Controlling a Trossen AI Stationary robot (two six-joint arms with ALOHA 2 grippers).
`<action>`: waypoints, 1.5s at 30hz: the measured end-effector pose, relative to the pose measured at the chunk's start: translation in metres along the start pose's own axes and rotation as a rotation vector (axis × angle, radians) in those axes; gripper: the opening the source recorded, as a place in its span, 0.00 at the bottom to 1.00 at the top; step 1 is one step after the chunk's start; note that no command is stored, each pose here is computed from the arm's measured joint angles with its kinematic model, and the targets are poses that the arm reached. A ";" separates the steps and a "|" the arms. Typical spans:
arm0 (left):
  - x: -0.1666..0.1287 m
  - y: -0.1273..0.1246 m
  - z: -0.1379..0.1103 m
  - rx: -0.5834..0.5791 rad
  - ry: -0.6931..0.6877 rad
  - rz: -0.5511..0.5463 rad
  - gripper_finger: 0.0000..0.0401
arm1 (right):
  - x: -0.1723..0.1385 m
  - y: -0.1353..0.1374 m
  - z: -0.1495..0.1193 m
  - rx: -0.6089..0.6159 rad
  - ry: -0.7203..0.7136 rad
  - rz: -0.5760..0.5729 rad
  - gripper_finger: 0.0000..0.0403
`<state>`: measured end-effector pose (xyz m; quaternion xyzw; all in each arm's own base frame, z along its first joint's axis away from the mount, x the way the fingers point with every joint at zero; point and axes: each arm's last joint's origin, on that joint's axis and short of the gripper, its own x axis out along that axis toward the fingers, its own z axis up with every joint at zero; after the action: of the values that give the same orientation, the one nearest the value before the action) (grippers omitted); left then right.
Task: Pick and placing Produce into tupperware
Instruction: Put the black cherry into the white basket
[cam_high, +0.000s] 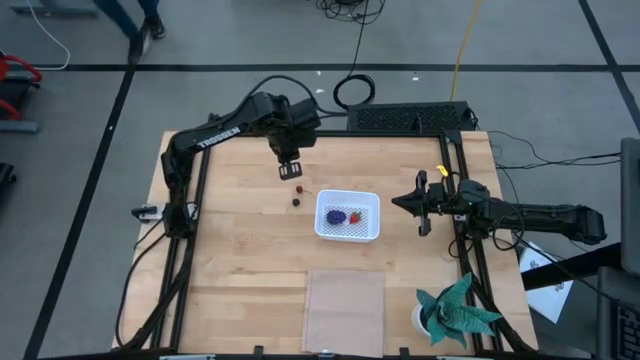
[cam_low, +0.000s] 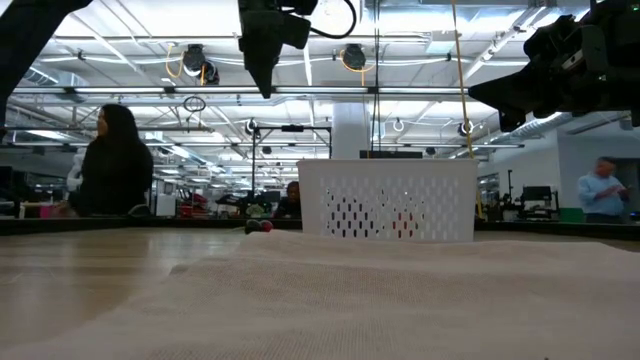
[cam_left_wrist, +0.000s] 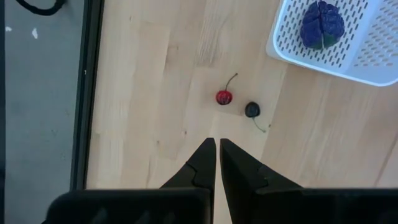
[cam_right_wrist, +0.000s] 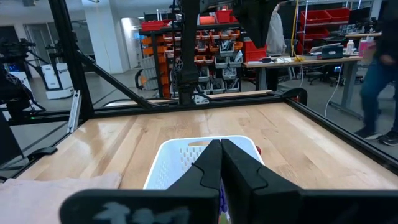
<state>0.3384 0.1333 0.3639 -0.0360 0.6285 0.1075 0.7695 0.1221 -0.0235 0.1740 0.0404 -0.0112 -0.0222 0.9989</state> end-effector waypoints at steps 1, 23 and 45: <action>0.000 0.000 0.000 0.003 -0.001 -0.005 0.07 | 0.000 0.000 0.000 0.000 0.000 0.000 0.00; 0.000 -0.005 -0.001 0.053 -0.009 -0.131 0.42 | 0.000 0.000 -0.001 0.002 0.012 -0.001 0.00; 0.000 -0.011 0.000 0.059 -0.006 -0.127 0.70 | 0.000 0.000 -0.001 0.010 0.015 -0.001 0.00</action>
<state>0.3408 0.1225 0.3633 -0.0526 0.6254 0.0400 0.7775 0.1221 -0.0235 0.1726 0.0454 -0.0040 -0.0225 0.9987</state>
